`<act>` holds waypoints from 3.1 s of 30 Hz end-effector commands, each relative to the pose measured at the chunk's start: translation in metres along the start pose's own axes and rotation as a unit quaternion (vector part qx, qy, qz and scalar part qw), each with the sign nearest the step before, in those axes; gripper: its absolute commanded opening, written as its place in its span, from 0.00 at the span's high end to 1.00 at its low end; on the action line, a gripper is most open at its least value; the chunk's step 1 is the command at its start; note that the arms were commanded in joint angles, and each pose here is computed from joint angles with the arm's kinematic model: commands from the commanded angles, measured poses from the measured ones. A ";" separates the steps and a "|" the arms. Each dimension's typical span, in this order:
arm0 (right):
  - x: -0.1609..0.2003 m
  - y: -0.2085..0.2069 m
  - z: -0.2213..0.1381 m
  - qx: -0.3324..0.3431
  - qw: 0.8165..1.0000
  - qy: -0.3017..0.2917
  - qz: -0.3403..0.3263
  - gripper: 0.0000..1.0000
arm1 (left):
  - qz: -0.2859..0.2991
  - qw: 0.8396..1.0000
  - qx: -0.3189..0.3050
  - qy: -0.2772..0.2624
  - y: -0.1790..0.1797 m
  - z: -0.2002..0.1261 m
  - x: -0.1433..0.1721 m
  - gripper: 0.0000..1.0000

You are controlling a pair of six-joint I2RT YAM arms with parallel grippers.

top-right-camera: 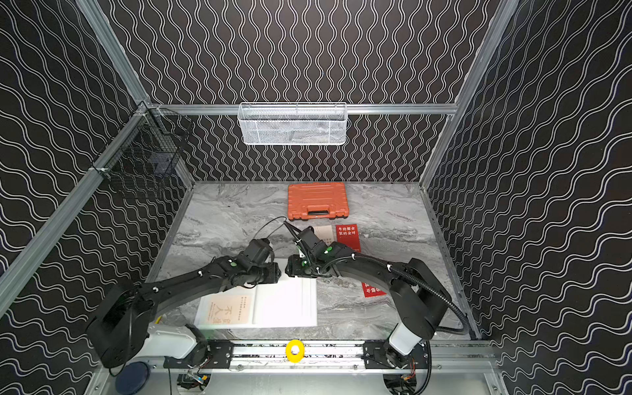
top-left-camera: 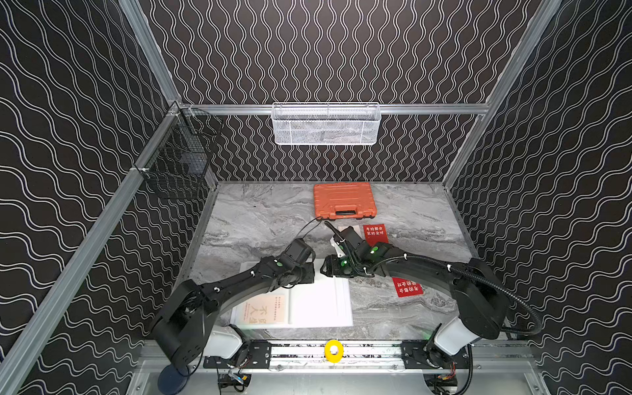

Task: Place the photos into the photo albums
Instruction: Insert the photo into the photo album, then turn the page of the photo album at the center of the board.

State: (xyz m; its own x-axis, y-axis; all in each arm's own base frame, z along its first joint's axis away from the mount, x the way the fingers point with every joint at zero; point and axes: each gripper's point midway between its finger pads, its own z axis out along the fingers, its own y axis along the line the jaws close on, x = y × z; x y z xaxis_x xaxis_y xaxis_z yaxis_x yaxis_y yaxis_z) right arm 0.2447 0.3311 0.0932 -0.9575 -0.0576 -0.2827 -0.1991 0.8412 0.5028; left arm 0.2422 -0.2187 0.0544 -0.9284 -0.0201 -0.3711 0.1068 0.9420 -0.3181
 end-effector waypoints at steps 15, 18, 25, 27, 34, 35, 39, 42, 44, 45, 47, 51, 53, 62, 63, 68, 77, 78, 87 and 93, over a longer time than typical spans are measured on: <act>-0.002 0.005 0.019 -0.020 1.000 0.011 0.010 0.43 | -0.027 0.998 -0.062 0.014 0.052 -0.001 0.014 0.56; -0.001 0.004 0.024 -0.017 1.000 0.015 0.009 0.43 | -0.030 0.997 -0.064 0.017 0.058 -0.002 0.016 0.55; -0.003 -0.001 0.036 -0.011 1.000 0.022 0.009 0.43 | -0.035 0.997 -0.063 0.024 0.062 0.000 0.020 0.56; -0.005 -0.004 0.038 -0.006 1.000 0.020 0.011 0.43 | -0.036 0.997 -0.065 0.024 0.064 -0.001 0.020 0.56; -0.006 -0.015 0.045 0.006 1.000 0.023 0.013 0.43 | -0.037 0.997 -0.064 0.024 0.065 -0.002 0.019 0.56; -0.007 -0.014 0.045 0.004 1.000 0.024 0.012 0.43 | -0.037 0.997 -0.063 0.024 0.065 -0.002 0.019 0.56; -0.006 -0.013 0.048 -0.001 1.000 0.028 0.012 0.43 | -0.038 0.997 -0.063 0.023 0.065 -0.002 0.019 0.56; -0.006 -0.013 0.050 -0.001 1.000 0.028 0.012 0.43 | -0.039 0.997 -0.064 0.024 0.066 -0.002 0.019 0.56; -0.004 -0.014 0.051 -0.001 0.999 0.030 0.012 0.43 | -0.040 0.997 -0.064 0.025 0.067 -0.002 0.020 0.56; -0.003 -0.015 0.052 -0.002 0.999 0.033 0.013 0.43 | -0.040 0.997 -0.064 0.024 0.068 -0.002 0.020 0.56; -0.001 -0.016 0.054 -0.003 0.999 0.036 0.013 0.43 | -0.040 0.997 -0.066 0.026 0.069 -0.002 0.021 0.56; -0.001 -0.015 0.051 -0.002 0.999 0.034 0.009 0.43 | -0.043 0.997 -0.066 0.027 0.071 -0.001 0.022 0.56; -0.002 -0.016 0.049 0.000 1.000 0.030 0.008 0.43 | -0.046 0.996 -0.065 0.029 0.071 0.000 0.023 0.56; -0.003 -0.014 0.044 0.015 1.000 0.020 -0.001 0.44 | -0.047 0.997 -0.060 0.028 0.070 0.000 0.022 0.56; -0.005 -0.015 0.040 0.018 1.000 0.014 -0.001 0.44 | -0.048 0.997 -0.060 0.028 0.070 -0.001 0.021 0.56; -0.015 -0.009 0.023 0.017 1.000 -0.013 -0.007 0.44 | -0.048 0.997 -0.058 0.028 0.070 0.000 0.022 0.56; -0.010 0.007 0.034 -0.016 1.000 0.006 -0.012 0.44 | -0.049 0.997 -0.056 0.029 0.069 0.001 0.022 0.56; -0.009 0.007 0.035 -0.017 1.000 0.008 -0.011 0.44 | -0.049 0.997 -0.056 0.028 0.069 0.001 0.021 0.56; -0.002 0.004 0.046 -0.021 0.999 0.025 -0.009 0.44 | -0.049 0.997 -0.056 0.028 0.069 0.000 0.023 0.56; 0.001 0.006 0.049 -0.030 0.999 0.032 -0.009 0.44 | -0.051 0.997 -0.055 0.029 0.070 0.000 0.023 0.56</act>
State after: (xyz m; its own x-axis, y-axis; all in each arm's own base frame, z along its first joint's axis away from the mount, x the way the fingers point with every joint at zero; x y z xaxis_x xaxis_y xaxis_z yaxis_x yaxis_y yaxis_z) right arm 0.2537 0.3573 0.0538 -0.9648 -0.1088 -0.2396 -0.2228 0.8219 0.5242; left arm 0.2393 -0.1572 0.0294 -0.9356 -0.1091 -0.3357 -0.0182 0.9647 -0.2628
